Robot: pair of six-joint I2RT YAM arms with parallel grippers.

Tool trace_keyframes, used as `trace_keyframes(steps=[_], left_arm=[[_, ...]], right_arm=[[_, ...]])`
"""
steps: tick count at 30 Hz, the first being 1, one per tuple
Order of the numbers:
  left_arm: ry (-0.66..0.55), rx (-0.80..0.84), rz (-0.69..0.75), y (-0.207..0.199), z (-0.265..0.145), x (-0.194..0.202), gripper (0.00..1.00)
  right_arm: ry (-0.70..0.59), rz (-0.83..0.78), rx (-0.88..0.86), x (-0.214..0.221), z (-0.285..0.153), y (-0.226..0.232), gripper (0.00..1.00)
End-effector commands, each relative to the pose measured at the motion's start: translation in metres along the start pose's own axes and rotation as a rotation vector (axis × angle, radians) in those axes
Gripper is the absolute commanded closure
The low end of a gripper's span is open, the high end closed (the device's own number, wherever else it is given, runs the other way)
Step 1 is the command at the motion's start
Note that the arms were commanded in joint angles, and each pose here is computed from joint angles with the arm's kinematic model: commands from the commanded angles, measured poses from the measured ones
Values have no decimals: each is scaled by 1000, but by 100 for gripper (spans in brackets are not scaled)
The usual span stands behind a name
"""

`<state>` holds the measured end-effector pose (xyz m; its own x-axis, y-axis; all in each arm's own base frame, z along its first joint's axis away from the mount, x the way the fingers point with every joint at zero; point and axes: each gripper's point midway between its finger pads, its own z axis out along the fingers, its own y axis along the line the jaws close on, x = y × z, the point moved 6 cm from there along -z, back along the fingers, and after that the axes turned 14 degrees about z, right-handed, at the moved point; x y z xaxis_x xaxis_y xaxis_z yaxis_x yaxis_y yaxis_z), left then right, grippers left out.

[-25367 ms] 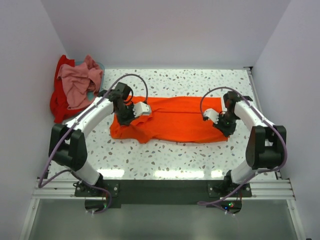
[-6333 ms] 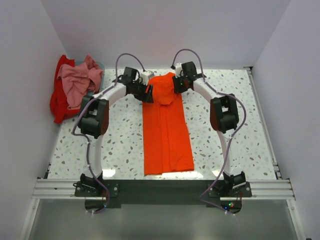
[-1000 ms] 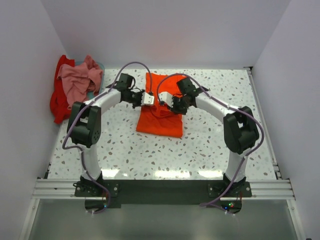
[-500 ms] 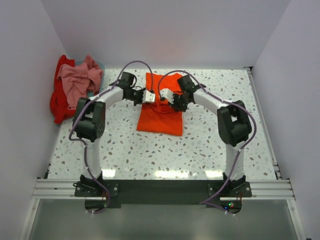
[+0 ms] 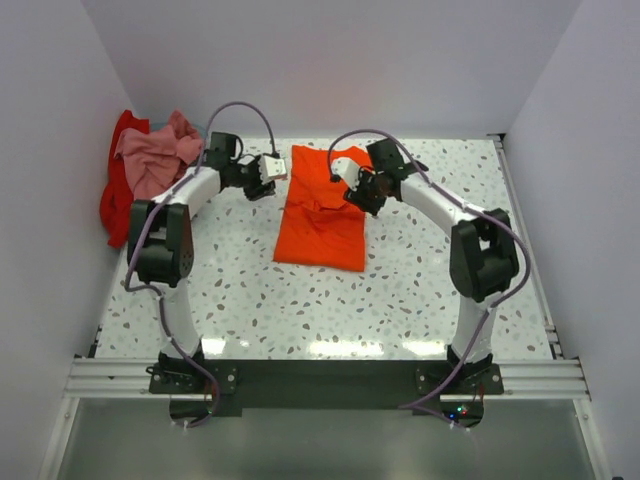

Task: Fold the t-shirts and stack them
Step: Fold the tshirt

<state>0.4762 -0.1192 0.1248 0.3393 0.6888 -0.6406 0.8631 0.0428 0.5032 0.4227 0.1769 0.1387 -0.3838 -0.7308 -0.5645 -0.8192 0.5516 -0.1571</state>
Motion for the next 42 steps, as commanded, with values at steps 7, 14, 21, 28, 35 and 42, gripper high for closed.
trace_keyframes(steps=[7, 14, 21, 28, 35, 42], left_arm=[[-102, 160, 12, -82, -48, -40, 47], [-89, 261, 147, -141, -39, -44, 43], [-56, 305, 203, -166, -23, -38, 41], [-20, 323, 203, -173, -16, -25, 45], [23, 336, 162, -169, -6, -15, 63], [22, 333, 152, -165, -12, -21, 100]], right_arm=[[-7, -29, -216, 6, -51, 96, 56], [88, -117, -254, 46, -30, 146, 57], [128, -128, -214, 59, -9, 150, 57], [131, -129, -199, 58, -6, 148, 58], [206, -145, -182, 74, 11, 145, 67], [222, -160, -157, 78, 12, 139, 100]])
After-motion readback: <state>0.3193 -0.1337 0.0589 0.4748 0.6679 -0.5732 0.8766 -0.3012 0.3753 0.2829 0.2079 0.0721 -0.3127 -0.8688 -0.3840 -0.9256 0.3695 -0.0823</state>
